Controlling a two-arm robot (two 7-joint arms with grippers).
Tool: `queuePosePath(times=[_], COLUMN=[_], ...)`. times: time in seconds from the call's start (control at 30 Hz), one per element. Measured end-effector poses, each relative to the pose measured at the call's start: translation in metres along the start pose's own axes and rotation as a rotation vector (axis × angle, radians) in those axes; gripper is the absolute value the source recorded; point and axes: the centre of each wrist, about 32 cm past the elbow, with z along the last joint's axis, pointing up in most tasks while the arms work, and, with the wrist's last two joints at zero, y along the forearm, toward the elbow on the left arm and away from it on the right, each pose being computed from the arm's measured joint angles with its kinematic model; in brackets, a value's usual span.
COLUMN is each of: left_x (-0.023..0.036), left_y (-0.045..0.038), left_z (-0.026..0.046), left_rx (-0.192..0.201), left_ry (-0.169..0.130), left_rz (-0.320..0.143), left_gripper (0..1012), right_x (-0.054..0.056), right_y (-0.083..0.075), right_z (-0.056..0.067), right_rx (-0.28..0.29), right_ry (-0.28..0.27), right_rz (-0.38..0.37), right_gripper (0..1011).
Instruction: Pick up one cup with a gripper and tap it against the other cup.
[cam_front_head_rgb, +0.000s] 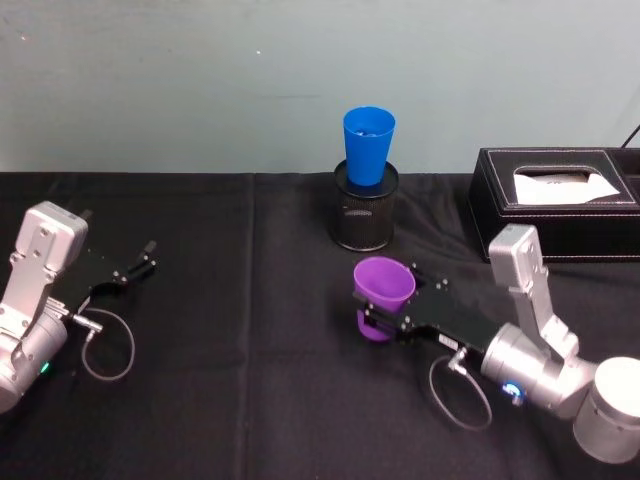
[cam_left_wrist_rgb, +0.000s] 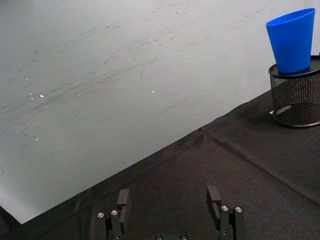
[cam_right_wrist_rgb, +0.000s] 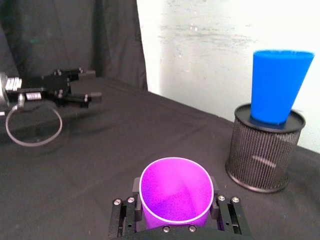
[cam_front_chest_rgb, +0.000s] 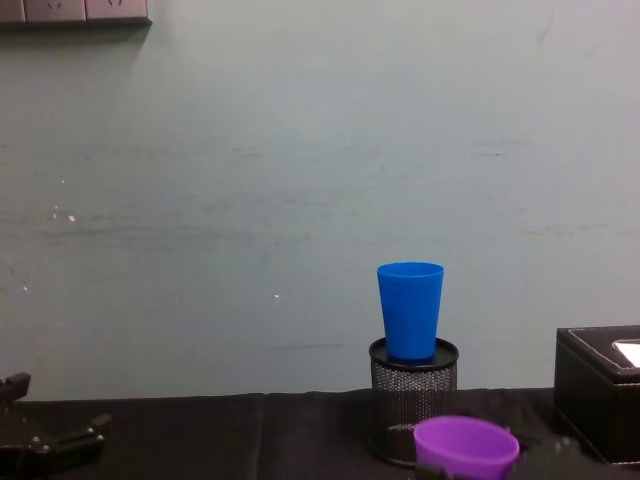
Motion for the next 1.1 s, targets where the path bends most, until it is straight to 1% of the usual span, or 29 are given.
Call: queuePosePath(times=[0.03,0.07,0.1,0.13,0.17,0.2,0.23,0.27,0.3,0.33,0.37,0.4,0.5,0.57,0.6,0.7,0.73,0.8,0.93,1.1], left_x=[0.0,0.0,0.0,0.0,0.0,0.0,0.0,0.0,0.0,0.0,0.0,0.0,0.0,0.0,0.0,0.0,0.0,0.0,0.0,0.0], left_y=[0.0,0.0,0.0,0.0,0.0,0.0,0.0,0.0,0.0,0.0,0.0,0.0,0.0,0.0,0.0,0.0,0.0,0.0,0.0,0.0], left_z=[0.0,0.0,0.0,0.0,0.0,0.0,0.0,0.0,0.0,0.0,0.0,0.0,0.0,0.0,0.0,0.0,0.0,0.0,0.0,0.0], left_rx=[0.0,0.0,0.0,0.0,0.0,0.0,0.0,0.0,0.0,0.0,0.0,0.0,0.0,0.0,0.0,0.0,0.0,0.0,0.0,0.0], left_ry=[0.0,0.0,0.0,0.0,0.0,0.0,0.0,0.0,0.0,0.0,0.0,0.0,0.0,0.0,0.0,0.0,0.0,0.0,0.0,0.0], left_rz=[0.0,0.0,0.0,0.0,0.0,0.0,0.0,0.0,0.0,0.0,0.0,0.0,0.0,0.0,0.0,0.0,0.0,0.0,0.0,0.0], left_gripper=[1000,1000,1000,1000,1000,1000,1000,1000,1000,1000,1000,1000,1000,1000,1000,1000,1000,1000,1000,1000], right_x=[0.0,0.002,0.002,0.004,0.005,0.007,0.009,0.011,0.011,0.014,0.015,0.018,0.021,0.025,0.025,0.027,0.027,0.028,0.029,0.03], right_y=[0.0,0.001,0.001,0.003,0.003,0.005,0.006,0.009,0.009,0.011,0.012,0.015,0.019,0.023,0.023,0.028,0.028,0.032,0.034,0.033], right_z=[0.003,0.011,0.011,0.018,0.022,0.031,0.036,0.045,0.045,0.053,0.057,0.065,0.077,0.089,0.089,0.099,0.099,0.106,0.113,0.119], right_rx=[0.001,0.003,0.003,0.004,0.005,0.005,0.007,0.005,0.005,0.005,0.005,0.007,0.014,0.018,0.018,0.006,0.006,-0.02,-0.044,-0.056], right_ry=[0.004,0.011,0.011,0.019,0.022,0.03,0.032,0.037,0.037,0.041,0.044,0.045,0.044,0.045,0.045,0.035,0.035,0.015,-0.004,-0.014], right_rz=[0.0,-0.002,-0.002,-0.002,-0.002,-0.002,-0.001,0.001,0.001,0.002,0.002,0.003,0.004,0.003,0.003,0.005,0.005,0.006,-0.002,-0.012], right_gripper=[736,736,736,736,736,736,736,736,736,736,736,736,736,736,736,735,735,736,736,736])
